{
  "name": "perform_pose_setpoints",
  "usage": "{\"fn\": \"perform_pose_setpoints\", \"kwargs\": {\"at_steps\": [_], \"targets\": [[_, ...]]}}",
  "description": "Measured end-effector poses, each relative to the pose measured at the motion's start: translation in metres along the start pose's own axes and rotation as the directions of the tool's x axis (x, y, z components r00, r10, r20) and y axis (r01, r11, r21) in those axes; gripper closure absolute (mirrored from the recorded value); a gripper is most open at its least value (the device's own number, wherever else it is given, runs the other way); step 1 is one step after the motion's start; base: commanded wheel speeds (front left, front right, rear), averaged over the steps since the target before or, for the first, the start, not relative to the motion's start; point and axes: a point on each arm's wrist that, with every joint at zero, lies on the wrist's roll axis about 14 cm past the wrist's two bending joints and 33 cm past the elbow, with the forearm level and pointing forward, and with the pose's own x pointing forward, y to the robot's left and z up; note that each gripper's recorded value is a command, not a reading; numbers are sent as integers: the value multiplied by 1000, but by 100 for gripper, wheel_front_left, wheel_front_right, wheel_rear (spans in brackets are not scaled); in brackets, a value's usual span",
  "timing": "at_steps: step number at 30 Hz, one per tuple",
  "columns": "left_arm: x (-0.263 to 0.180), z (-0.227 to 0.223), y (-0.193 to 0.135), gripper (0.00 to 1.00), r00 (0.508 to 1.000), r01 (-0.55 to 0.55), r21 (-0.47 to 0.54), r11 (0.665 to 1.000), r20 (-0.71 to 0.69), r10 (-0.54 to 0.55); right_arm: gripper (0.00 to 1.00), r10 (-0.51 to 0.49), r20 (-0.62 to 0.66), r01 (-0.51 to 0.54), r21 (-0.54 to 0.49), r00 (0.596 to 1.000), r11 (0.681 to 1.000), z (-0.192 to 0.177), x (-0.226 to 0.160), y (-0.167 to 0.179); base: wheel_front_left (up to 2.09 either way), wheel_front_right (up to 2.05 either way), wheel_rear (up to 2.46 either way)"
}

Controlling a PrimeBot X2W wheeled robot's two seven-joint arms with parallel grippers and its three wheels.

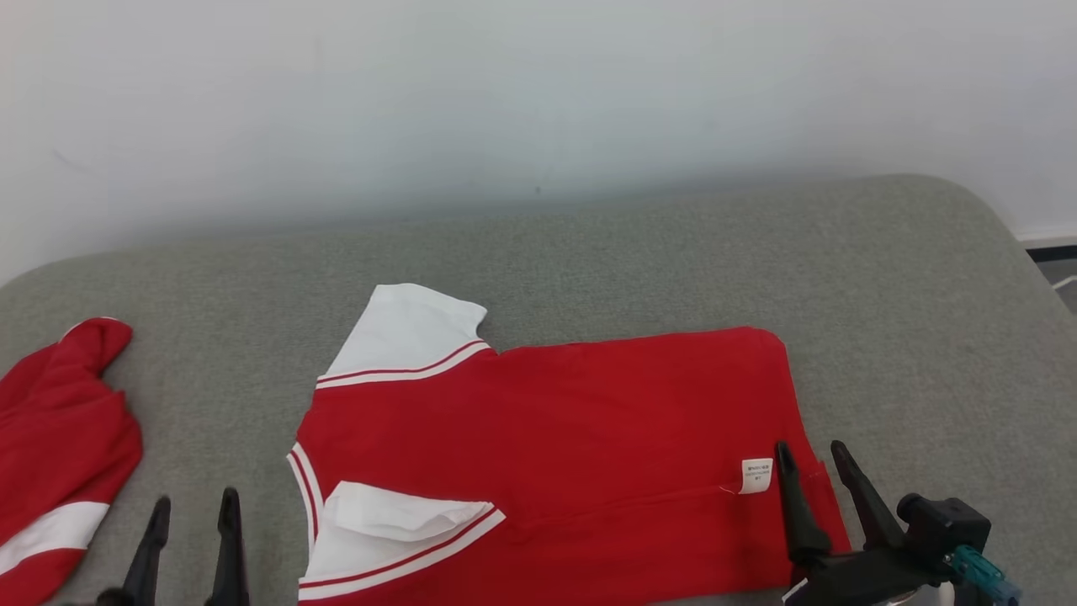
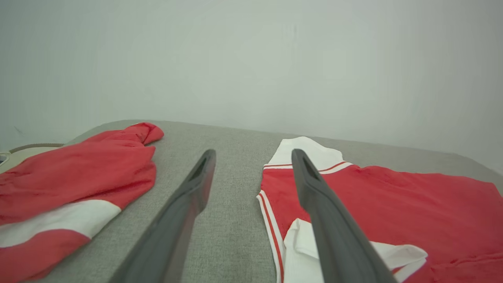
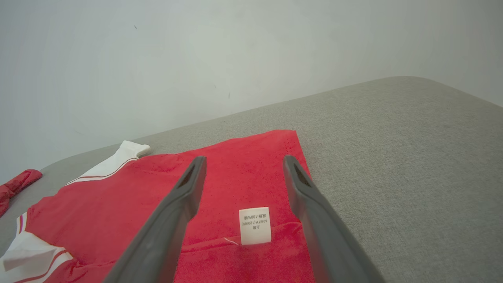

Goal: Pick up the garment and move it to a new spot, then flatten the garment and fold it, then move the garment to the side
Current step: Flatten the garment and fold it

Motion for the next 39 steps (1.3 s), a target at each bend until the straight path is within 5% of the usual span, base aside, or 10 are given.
{"fn": "perform_pose_setpoints", "kwargs": {"at_steps": [18, 39], "targets": [[135, -5, -55, 0, 967, 252, 40, 967, -45, -250, 0, -62, 48, 61, 18, 997, 998, 13, 22, -16, 0, 0, 0], [212, -125, -115, 0, 842, 404, -49, 914, -371, -392, 0, -156, 37, 156, -10, 987, 988, 8, 42, -55, 0, 0, 0]]}}
